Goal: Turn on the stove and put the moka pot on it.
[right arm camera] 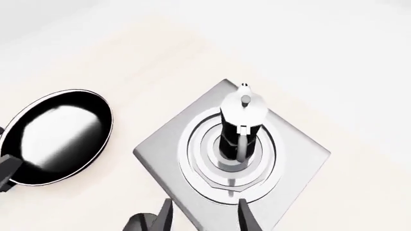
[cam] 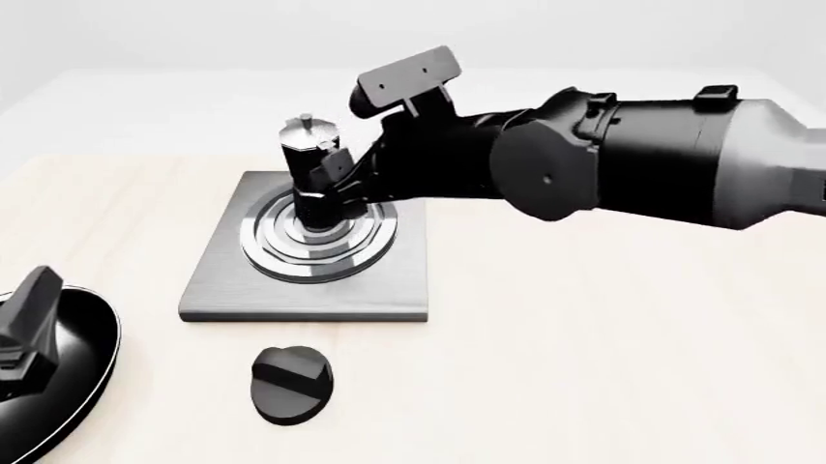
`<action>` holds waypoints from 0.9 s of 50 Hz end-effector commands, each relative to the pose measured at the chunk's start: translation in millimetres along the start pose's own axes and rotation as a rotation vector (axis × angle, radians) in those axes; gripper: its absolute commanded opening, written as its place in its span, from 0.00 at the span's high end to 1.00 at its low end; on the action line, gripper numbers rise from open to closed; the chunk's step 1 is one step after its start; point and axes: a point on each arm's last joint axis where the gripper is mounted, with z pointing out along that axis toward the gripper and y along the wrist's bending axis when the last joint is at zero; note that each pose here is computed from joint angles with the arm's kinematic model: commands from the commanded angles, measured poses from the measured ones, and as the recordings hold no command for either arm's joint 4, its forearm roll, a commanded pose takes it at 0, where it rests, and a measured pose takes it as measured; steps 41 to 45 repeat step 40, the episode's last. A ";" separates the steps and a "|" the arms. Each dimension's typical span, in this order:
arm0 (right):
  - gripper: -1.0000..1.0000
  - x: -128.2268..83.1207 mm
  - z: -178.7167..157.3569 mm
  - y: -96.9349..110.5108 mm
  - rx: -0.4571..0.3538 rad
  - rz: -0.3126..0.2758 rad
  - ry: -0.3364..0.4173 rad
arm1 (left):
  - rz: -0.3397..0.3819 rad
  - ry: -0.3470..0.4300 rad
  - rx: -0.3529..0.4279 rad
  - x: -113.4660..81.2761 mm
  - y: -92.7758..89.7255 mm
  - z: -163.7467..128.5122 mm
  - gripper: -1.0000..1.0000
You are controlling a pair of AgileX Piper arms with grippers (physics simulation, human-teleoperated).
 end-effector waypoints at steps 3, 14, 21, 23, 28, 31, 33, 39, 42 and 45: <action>0.00 -3.6 -92.6 16.7 -0.055 0.003 -0.077 | 0.012 -0.004 0.001 0.2 0.0 -4.2 0.00; 0.00 1.5 -153.3 12.5 -0.056 0.015 -0.150 | 0.024 0.002 0.008 0.7 -0.5 -3.7 0.00; 0.00 8.0 -176.1 1.4 -0.012 -0.007 -0.173 | 0.030 0.013 0.017 1.3 -1.2 -0.4 0.00; 0.00 10.1 -183.8 -1.7 0.001 -0.004 -0.189 | 0.030 0.016 0.019 1.4 -1.4 0.7 0.00; 0.00 21.5 -205.4 -1.5 0.002 -0.044 -0.250 | 0.031 0.021 0.026 1.4 -1.9 2.7 0.00; 0.00 27.1 -221.3 -1.0 -0.007 -0.015 -0.299 | 0.032 0.022 0.028 1.5 -2.1 3.0 0.00; 0.00 32.2 -221.2 -1.2 -0.001 -0.048 -0.290 | 0.032 0.023 0.030 1.8 -2.2 3.1 0.00; 0.00 45.1 -230.7 -1.5 0.000 -0.060 -0.312 | 0.028 0.022 0.028 1.7 -2.1 2.6 0.00; 0.00 47.7 -230.4 -1.9 0.003 -0.064 -0.310 | 0.027 0.021 0.028 1.7 -2.1 2.3 0.00; 0.00 47.7 -230.4 -1.9 0.003 -0.064 -0.310 | 0.027 0.021 0.028 1.7 -2.1 2.3 0.00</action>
